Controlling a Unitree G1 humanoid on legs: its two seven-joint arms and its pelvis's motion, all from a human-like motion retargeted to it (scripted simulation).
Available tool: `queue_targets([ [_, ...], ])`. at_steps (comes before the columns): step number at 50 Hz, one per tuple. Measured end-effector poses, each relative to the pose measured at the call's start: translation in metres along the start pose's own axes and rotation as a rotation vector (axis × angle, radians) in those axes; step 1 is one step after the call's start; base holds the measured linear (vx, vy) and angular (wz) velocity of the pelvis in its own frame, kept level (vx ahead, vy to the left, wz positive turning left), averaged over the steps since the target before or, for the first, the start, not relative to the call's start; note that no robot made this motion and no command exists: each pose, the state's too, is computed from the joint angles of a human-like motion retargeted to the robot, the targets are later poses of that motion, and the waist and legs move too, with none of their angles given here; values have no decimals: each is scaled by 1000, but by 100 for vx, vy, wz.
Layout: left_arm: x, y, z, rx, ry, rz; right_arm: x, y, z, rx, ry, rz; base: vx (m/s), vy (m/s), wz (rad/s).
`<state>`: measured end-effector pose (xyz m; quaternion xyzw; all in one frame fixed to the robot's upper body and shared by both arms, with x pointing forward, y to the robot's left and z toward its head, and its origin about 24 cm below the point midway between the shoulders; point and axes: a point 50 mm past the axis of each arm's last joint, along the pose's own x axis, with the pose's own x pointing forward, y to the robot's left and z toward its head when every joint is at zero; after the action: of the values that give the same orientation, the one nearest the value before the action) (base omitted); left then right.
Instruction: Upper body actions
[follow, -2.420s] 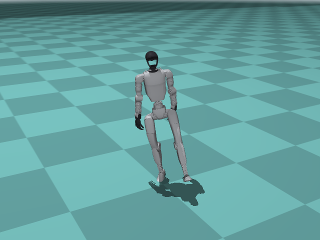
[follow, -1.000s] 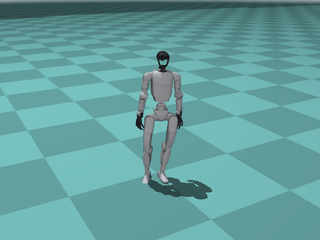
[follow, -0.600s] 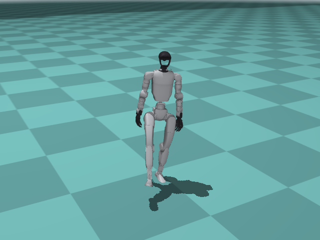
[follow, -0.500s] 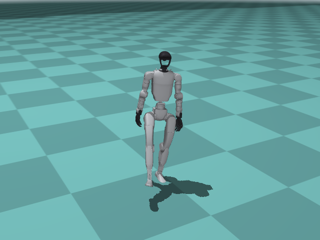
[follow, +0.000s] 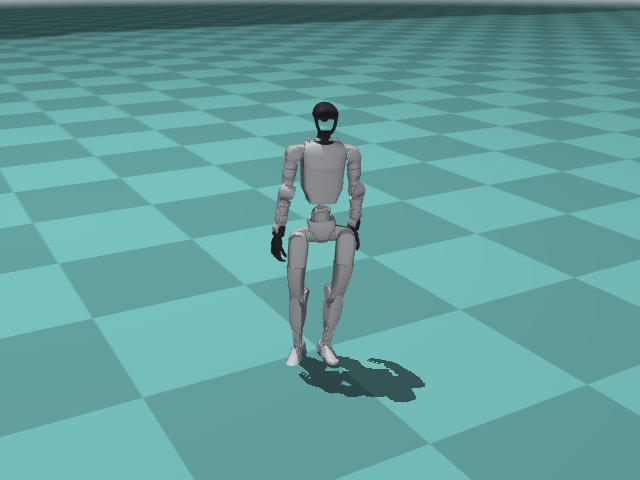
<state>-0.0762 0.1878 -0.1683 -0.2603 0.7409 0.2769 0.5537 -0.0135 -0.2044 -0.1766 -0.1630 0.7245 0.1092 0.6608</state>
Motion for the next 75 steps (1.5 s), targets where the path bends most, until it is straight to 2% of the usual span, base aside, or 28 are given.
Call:
queue_targets([
  [10, 1, -35, 17, -55, -99, -116, -1, -8, 35, -102, -112, -16, -28, -12, -11],
  [21, -10, -61, 59, 74, -243, -133, 0, -3, 1, -64, 15, -4, -23, -4, 3],
  [30, -9, -34, 56, 64, -191, -68, -2, 4, -29, -102, 111, -2, -29, -1, 28],
  [35, -6, -17, 44, 63, -143, -32, -4, 1, -44, -23, 165, -18, -35, 6, 2],
  [42, -4, -16, 36, 106, -125, -51, -6, -16, -50, 56, 184, -80, -33, 10, -45],
  [48, -2, -25, 30, 124, -103, -98, -5, -33, -25, -30, 113, -119, -28, -3, -139],
  [52, 3, -21, 4, 102, -17, -138, -4, -41, 10, -88, -1, -147, -15, 0, -145],
  [60, 6, 0, -51, 38, 160, -148, -4, -30, 40, -150, -108, -107, -2, 10, -66],
  [75, 5, -3, -15, 36, 43, -55, -4, -15, -42, -32, 157, -66, -5, 5, 86],
])
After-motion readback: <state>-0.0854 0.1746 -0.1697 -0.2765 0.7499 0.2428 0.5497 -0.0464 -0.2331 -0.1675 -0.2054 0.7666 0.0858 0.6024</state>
